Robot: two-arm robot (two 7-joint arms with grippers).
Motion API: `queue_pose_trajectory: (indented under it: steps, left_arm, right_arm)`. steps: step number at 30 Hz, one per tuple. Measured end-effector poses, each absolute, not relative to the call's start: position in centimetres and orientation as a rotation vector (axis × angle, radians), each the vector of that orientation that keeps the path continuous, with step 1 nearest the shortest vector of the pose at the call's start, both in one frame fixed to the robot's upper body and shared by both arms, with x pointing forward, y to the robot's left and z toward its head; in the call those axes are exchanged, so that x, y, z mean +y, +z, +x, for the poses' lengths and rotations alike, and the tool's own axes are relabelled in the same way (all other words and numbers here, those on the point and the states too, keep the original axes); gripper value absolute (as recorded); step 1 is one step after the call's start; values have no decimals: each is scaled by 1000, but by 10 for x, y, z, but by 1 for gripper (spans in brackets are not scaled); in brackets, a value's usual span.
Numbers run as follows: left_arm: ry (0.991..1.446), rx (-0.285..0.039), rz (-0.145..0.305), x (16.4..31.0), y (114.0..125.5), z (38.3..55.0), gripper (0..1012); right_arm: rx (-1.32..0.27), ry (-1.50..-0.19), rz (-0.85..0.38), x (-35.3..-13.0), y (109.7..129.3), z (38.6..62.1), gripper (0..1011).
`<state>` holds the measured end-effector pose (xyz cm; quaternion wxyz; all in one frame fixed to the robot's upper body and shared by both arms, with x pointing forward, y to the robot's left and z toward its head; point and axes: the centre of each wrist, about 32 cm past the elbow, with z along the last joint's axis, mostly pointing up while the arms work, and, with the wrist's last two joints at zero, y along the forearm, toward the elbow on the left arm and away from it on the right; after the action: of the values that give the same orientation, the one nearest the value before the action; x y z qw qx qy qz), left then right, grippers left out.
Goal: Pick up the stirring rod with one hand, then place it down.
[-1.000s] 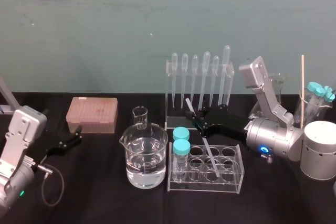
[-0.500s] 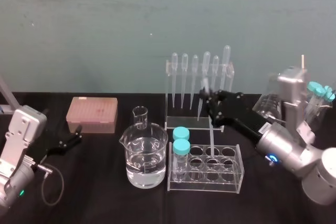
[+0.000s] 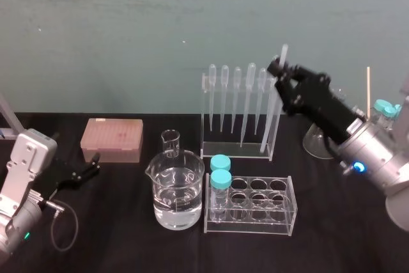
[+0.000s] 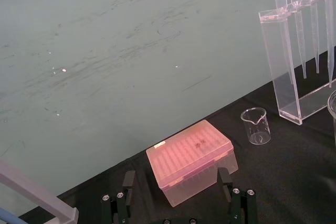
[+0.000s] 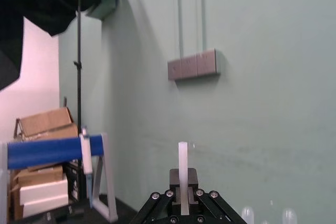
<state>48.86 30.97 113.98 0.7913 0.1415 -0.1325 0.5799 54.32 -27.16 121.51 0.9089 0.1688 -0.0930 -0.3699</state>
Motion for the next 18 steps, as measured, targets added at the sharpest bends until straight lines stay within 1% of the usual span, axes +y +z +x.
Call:
queue_pose_trajectory:
  steps: [1,2,7,18]
  left_arm:
    - [1248,-285,304,310,1140,489,1000]
    - [1248,-285,304,310,1140,489,1000]
    - [1248,-285,305,310,1140,489,1000]
    - [1248,-285,304,310,1140,489,1000]
  right_arm:
    - [-192,-763,348,-272,1215,543,71]
    - [-204,-758,353,-274,1221,544,71]
    - [-232,-743,355,-280,1235,544,71]
    - [-251,-727,343,-284,1240,544,71]
